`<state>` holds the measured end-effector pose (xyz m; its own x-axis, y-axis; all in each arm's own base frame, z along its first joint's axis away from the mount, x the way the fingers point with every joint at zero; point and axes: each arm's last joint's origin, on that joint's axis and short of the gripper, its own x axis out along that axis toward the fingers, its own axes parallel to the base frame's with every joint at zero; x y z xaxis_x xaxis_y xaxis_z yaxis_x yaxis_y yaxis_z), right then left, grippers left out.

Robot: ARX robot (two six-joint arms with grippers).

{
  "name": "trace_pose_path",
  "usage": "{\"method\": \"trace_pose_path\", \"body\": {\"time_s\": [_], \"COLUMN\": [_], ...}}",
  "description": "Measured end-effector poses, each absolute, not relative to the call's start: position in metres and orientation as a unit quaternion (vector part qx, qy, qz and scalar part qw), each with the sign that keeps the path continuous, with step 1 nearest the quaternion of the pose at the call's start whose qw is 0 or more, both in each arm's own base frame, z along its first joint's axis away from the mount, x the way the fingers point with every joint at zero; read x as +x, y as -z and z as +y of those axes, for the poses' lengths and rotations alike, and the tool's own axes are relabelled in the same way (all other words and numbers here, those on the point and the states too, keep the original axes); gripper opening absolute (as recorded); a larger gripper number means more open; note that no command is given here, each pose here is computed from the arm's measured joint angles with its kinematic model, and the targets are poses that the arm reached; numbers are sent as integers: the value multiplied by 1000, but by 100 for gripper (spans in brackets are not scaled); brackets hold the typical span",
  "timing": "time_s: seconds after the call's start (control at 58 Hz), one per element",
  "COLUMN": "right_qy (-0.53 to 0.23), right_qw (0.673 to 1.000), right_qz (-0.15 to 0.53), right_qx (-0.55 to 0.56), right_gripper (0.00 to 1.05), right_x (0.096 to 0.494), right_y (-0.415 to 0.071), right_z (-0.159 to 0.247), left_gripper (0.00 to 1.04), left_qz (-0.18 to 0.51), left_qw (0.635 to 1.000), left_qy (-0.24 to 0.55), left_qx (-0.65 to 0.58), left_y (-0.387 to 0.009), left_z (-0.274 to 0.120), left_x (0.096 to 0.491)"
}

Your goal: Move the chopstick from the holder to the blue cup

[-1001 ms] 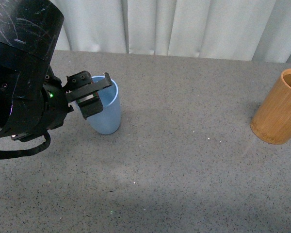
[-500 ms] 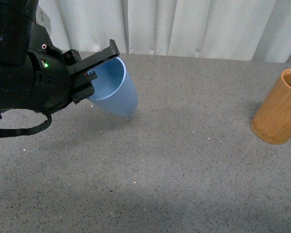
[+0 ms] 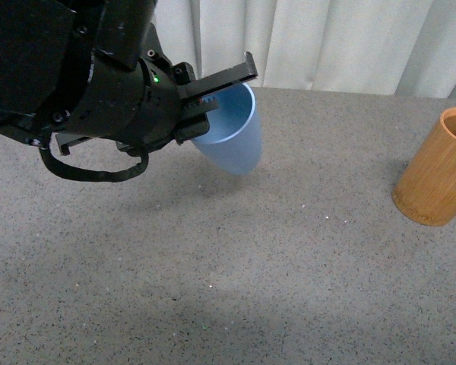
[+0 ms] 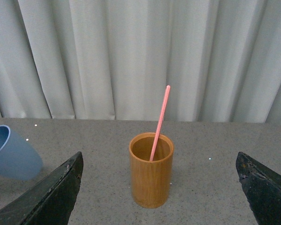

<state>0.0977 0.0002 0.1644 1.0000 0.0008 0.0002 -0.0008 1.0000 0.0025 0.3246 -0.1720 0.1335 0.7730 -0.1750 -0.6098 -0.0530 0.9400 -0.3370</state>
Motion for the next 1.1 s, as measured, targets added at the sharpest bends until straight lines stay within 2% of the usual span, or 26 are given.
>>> {"method": "trace_pose_path", "body": {"time_s": [1.104], "right_qy": [0], "right_qw": [1000], "right_qz": [0], "right_qx": [1], "right_gripper": [95], "right_x": [98], "right_y": [-164], "right_z": [0], "left_gripper": [4], "left_qz": [369], "left_qw": [922], "left_qy": [30], "left_qx": [-111], "left_y": [-106], "left_z": [-206], "left_x": [333]}}
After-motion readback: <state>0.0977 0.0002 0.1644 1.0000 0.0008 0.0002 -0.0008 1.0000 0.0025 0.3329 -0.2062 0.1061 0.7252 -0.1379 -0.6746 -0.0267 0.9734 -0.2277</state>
